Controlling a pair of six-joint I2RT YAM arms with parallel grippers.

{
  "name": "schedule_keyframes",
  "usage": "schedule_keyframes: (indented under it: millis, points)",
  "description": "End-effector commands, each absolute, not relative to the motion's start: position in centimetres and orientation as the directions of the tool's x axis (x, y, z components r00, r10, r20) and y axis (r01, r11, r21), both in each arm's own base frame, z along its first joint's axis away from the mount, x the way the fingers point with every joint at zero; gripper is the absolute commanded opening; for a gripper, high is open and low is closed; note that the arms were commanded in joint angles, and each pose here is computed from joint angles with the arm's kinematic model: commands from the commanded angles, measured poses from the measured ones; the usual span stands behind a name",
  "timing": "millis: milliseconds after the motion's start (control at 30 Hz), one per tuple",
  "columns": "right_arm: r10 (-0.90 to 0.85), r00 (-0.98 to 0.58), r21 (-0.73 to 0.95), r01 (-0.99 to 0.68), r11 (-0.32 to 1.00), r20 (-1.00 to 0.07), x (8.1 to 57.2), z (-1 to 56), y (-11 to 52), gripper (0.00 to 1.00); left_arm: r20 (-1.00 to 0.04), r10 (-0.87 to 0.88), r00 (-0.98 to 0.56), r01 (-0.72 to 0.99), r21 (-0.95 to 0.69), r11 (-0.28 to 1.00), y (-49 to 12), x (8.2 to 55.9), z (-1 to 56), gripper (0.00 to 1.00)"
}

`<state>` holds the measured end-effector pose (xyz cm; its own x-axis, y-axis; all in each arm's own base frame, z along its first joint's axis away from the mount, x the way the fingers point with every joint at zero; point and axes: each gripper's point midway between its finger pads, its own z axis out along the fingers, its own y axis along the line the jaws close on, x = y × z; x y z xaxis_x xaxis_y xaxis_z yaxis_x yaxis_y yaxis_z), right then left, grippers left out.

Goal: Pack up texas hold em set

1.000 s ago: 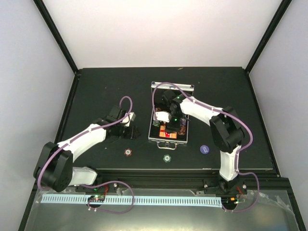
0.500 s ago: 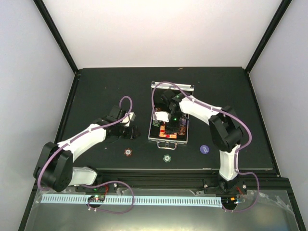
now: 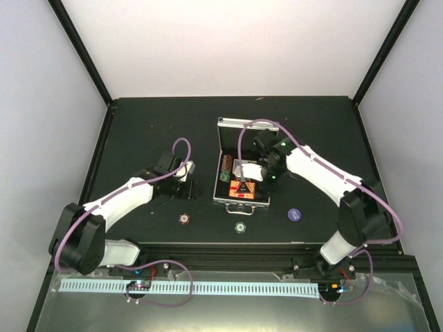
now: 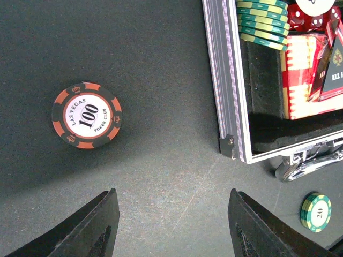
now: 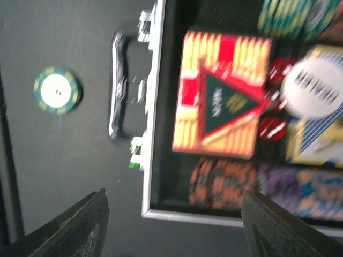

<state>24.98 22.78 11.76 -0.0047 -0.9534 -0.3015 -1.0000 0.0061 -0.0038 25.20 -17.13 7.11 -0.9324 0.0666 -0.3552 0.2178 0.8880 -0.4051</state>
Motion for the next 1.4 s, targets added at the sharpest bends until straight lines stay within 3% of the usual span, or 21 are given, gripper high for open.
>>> schedule_keyframes:
  millis: [0, 333, 700, 1367]
  points:
    - [-0.977, -0.029, 0.043, -0.999, 0.02, -0.212, 22.7, 9.5, 17.5, 0.7, -0.375, 0.073, -0.924, 0.23, -0.394, 0.89, -17.2, 26.4, 8.0, 0.58]
    - [-0.997, -0.011, 0.022, -1.0, 0.009, -0.073, 20.5, 5.4, 10.1, 0.73, -0.363, 0.083, -0.928, 0.234, -0.396, 0.888, -17.5, 26.6, 7.7, 0.59]
    - [-0.999, 0.034, 0.017, -0.999, -0.034, 0.024, 20.0, 1.7, 8.2, 0.77, -0.361, 0.084, -0.929, 0.234, -0.395, 0.888, -17.6, 26.9, 7.7, 0.59]
    - [-0.989, 0.09, -0.009, -0.996, -0.092, 0.114, 19.3, -0.6, 6.1, 0.71, -0.357, 0.088, -0.93, 0.235, -0.395, 0.888, -17.8, 27.2, 7.6, 0.59]
